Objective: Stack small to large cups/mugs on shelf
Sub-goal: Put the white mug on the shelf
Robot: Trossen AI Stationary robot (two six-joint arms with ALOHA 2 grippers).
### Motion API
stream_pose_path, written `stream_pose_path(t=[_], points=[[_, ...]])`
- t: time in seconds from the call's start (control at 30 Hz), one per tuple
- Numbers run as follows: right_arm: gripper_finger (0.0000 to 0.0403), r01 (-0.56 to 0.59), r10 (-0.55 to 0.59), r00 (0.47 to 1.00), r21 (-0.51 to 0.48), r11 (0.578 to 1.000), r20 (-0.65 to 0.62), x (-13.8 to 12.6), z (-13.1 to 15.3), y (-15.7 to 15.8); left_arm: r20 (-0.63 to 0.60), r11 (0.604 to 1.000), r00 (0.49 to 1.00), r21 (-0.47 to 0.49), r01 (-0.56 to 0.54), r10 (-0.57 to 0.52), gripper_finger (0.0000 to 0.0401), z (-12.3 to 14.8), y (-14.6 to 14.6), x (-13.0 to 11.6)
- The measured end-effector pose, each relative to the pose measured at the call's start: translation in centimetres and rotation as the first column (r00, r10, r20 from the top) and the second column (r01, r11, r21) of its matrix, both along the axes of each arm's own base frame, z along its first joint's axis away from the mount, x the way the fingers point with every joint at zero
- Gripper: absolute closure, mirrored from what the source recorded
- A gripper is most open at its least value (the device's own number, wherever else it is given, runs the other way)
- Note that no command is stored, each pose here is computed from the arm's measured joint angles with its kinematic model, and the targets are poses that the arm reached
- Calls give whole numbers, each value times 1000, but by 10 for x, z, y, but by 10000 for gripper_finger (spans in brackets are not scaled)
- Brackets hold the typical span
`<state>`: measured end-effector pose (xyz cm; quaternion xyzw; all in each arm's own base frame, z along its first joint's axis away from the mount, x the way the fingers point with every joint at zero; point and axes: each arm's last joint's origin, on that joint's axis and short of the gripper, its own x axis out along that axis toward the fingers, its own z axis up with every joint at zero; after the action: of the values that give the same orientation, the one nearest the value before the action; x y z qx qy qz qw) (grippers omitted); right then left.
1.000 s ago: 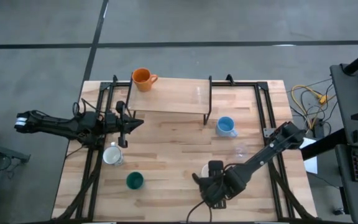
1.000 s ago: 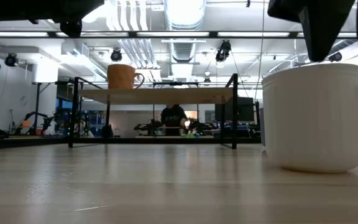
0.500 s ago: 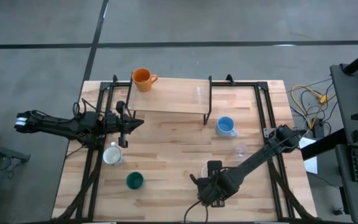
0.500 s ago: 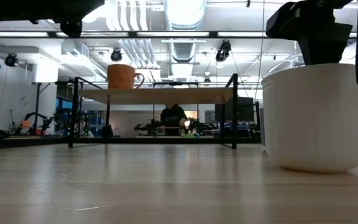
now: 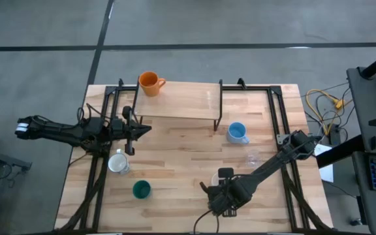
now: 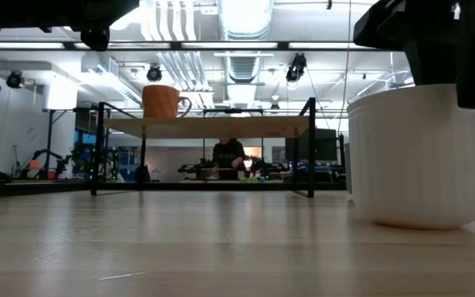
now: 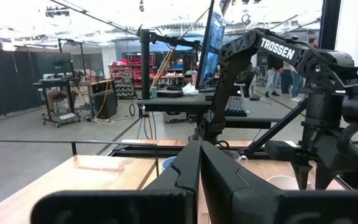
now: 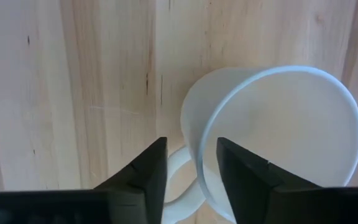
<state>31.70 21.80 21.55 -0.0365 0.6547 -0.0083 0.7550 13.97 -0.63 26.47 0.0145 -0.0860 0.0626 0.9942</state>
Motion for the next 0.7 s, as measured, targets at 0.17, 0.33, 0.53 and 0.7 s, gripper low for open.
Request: stream_pose_path(t=[0.17, 0.33, 0.53, 0.7], points=[[314, 6, -6, 1000, 1, 1000, -1, 2, 0, -3, 0, 1000, 1000, 0, 0, 0, 401, 0, 0, 0], [351, 4, -4, 1000, 20, 1000, -15, 2, 0, -3, 0, 1000, 1000, 0, 0, 0, 401, 0, 0, 0], [385, -3, 4, 1000, 31, 1000, -21, 2, 0, -3, 0, 1000, 1000, 0, 0, 0, 401, 0, 0, 0], [392, -19, 20, 999, 43, 999, -31, 2, 0, -2, 0, 1000, 1000, 0, 0, 0, 401, 0, 0, 0]])
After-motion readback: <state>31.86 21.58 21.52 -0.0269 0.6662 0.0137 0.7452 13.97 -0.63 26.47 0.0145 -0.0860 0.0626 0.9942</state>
